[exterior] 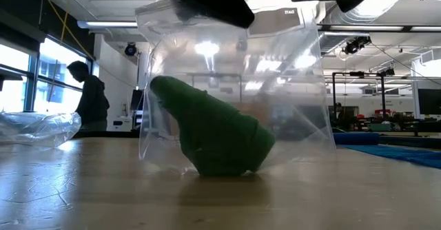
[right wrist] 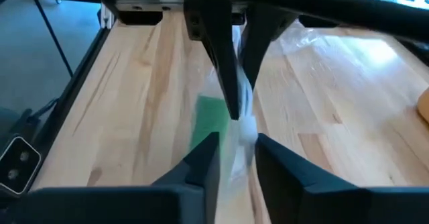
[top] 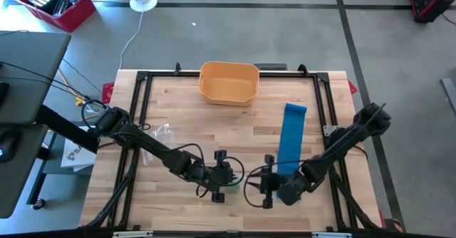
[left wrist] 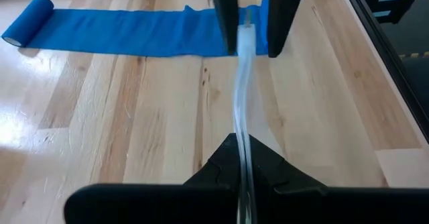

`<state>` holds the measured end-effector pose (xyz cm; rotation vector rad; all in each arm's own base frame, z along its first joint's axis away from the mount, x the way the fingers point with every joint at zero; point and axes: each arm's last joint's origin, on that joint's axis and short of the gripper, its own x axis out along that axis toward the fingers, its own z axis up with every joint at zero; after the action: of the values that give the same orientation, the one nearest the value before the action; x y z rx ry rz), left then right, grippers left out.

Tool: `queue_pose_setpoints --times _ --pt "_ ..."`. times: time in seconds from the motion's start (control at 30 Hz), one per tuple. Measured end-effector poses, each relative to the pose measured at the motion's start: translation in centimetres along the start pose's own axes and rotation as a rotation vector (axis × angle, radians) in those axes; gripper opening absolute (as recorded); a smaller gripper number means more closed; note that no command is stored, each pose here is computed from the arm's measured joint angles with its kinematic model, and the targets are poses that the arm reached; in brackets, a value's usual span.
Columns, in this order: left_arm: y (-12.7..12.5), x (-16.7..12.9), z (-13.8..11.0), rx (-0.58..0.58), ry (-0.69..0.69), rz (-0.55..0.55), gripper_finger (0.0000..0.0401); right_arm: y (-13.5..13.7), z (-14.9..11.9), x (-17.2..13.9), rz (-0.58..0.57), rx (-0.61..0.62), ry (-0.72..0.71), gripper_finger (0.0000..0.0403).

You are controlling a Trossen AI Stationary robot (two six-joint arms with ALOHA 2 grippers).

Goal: Roll bandage
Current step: Close the transparent zip bag

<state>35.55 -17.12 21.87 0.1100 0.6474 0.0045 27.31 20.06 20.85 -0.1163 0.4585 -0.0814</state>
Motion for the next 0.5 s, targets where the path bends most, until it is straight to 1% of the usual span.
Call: queue_pose_setpoints --times 0.1,0.13,0.2,0.3,0.5 --pt "0.0 0.0 0.0 -0.001 -0.002 -0.001 0.0000 0.1 0.0 0.0 0.004 -0.016 -0.006 0.0021" --pt "0.0 0.0 0.0 -0.001 -0.003 -0.001 0.0001 0.2 0.0 -0.1 0.006 -0.017 -0.006 0.0012" --pt "0.0 0.0 0.0 0.010 -0.003 -0.002 0.0008 0.3 -0.1 -0.2 0.009 -0.022 -0.003 0.0009" --pt "-0.1 0.0 0.2 0.051 -0.019 -0.012 0.0036 0.5 0.0 -0.5 0.016 -0.025 -0.009 0.0008" --pt "-0.3 -0.1 1.7 0.105 -0.162 -0.029 0.0102 1.0 -0.1 -1.1 -0.024 -0.016 -0.037 0.0001"
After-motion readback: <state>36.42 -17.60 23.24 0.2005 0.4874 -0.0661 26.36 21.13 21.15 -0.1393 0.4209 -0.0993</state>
